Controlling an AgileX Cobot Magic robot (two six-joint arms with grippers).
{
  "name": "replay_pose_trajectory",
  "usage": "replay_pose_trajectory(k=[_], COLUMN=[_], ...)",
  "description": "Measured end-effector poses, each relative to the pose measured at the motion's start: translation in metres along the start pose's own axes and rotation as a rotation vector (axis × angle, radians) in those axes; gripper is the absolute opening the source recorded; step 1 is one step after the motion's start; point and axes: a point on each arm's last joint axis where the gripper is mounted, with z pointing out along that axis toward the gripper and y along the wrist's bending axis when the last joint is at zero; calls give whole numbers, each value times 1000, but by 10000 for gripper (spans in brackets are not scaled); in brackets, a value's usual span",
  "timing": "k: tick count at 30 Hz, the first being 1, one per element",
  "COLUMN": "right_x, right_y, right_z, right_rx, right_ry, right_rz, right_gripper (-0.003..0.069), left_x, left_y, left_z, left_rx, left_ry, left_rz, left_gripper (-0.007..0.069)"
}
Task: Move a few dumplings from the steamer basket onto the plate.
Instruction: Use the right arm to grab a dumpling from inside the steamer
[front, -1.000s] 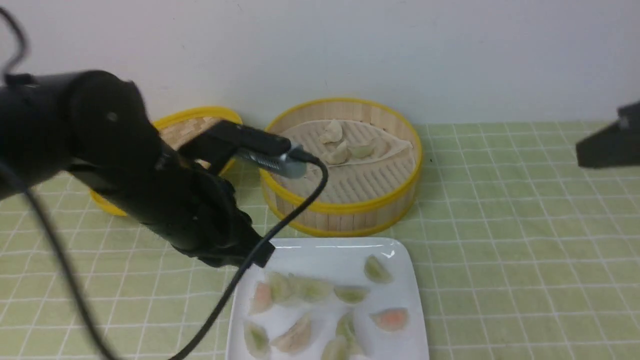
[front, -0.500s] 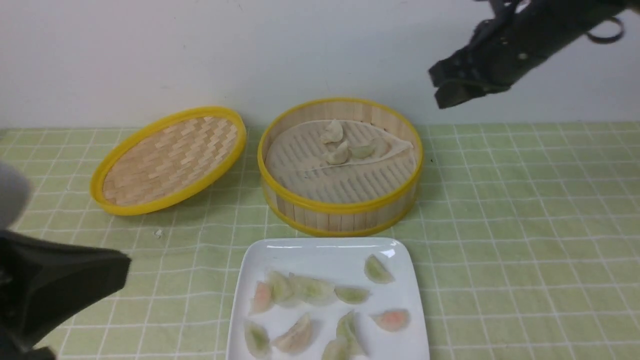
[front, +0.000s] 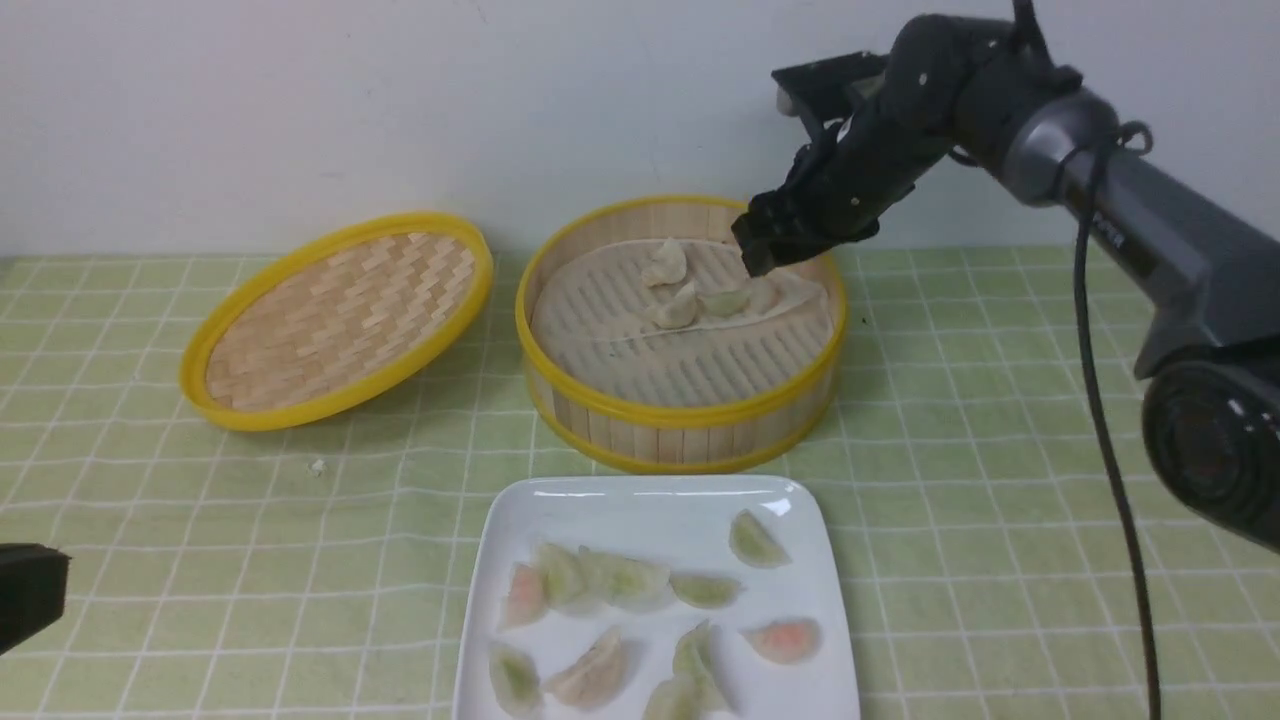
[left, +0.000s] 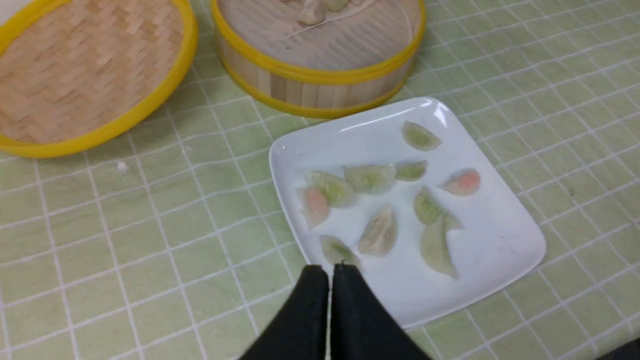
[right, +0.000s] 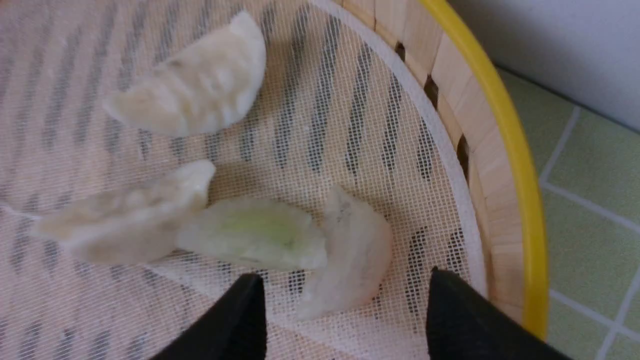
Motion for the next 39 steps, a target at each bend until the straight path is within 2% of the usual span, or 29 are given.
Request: replay_pose_trajectory(k=[10,13,18,20,22,25,31,35,39], right_x=[8,8,6,4,1,-8,-38,-40,-34], right_y=[5,7,11,12,14,17,28,30,26], right_z=[33,33,28,20,10,-12,-81,-87,-67], right_rx=[7,24,36,32,30,27,40,41,44], right_ry=[-6,-5,18,43,53,49,-106,-119,-79], right_rz=[-12,-35,-61,-68,-73,-82,-63,-54,-40], right_gripper=[371,298,81,27,3,-10,-11,-11,27], left_x=[0,0,0,0,0,0,0,0,0], left_y=[5,6,6,6,6,6,6,6,6], left_z=[0,0,0,0,0,0,0,0,0], left_rx=[-59,-70,-70,-70,-70,-70,-69,-69,-69], left_ry=[-2,-3,-3,-3,-3,-3,-5,-5,-5], left_rz=[24,30,30,30,30,30,30,29,29], left_gripper=[-6,-6,-6,-6,-6,-6,-6,-6,-6])
